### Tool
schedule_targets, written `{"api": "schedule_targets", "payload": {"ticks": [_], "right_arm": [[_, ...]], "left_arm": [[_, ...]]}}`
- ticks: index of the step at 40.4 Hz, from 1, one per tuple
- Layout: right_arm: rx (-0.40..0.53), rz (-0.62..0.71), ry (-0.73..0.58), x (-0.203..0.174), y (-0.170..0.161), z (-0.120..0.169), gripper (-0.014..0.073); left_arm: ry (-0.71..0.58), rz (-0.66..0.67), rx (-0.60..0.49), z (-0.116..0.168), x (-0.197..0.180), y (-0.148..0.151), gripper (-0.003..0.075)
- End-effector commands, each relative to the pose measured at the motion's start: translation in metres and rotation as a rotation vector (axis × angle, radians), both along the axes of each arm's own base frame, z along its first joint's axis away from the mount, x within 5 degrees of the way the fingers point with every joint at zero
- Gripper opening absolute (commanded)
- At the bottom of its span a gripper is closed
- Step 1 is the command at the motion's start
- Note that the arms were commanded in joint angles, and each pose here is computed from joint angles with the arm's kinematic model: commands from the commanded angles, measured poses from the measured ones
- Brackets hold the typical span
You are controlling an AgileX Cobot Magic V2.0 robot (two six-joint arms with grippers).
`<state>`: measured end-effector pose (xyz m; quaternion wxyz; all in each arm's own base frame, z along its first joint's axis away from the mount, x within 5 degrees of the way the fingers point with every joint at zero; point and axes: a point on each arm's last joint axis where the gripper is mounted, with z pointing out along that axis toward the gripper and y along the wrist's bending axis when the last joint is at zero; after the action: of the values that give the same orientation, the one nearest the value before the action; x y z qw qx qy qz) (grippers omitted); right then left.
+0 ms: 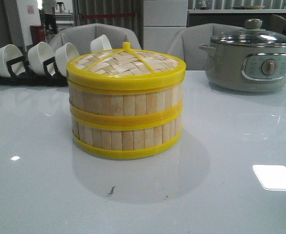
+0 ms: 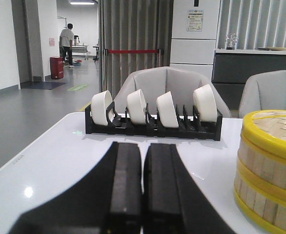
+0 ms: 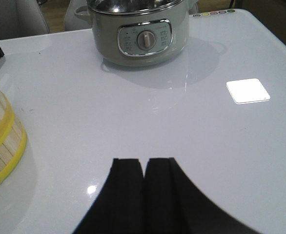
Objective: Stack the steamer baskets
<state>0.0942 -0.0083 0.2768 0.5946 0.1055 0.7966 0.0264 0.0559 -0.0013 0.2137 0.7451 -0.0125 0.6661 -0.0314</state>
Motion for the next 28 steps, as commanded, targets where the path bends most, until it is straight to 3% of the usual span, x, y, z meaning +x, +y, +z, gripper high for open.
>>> {"api": "schedule_targets", "payload": {"ticks": [1, 28], "right_arm": [[-0.019, -0.009, -0.109, 0.0021, -0.0012, 0.0168, 0.0067], [-0.027, -0.009, -0.117, -0.0008, -0.0011, 0.0176, 0.0067]], "left_arm": [[-0.093, -0.004, 0.0, 0.0075, -0.0025, -0.0003, 0.0095], [-0.093, -0.004, 0.0, 0.0075, -0.0025, -0.0003, 0.0095]]}}
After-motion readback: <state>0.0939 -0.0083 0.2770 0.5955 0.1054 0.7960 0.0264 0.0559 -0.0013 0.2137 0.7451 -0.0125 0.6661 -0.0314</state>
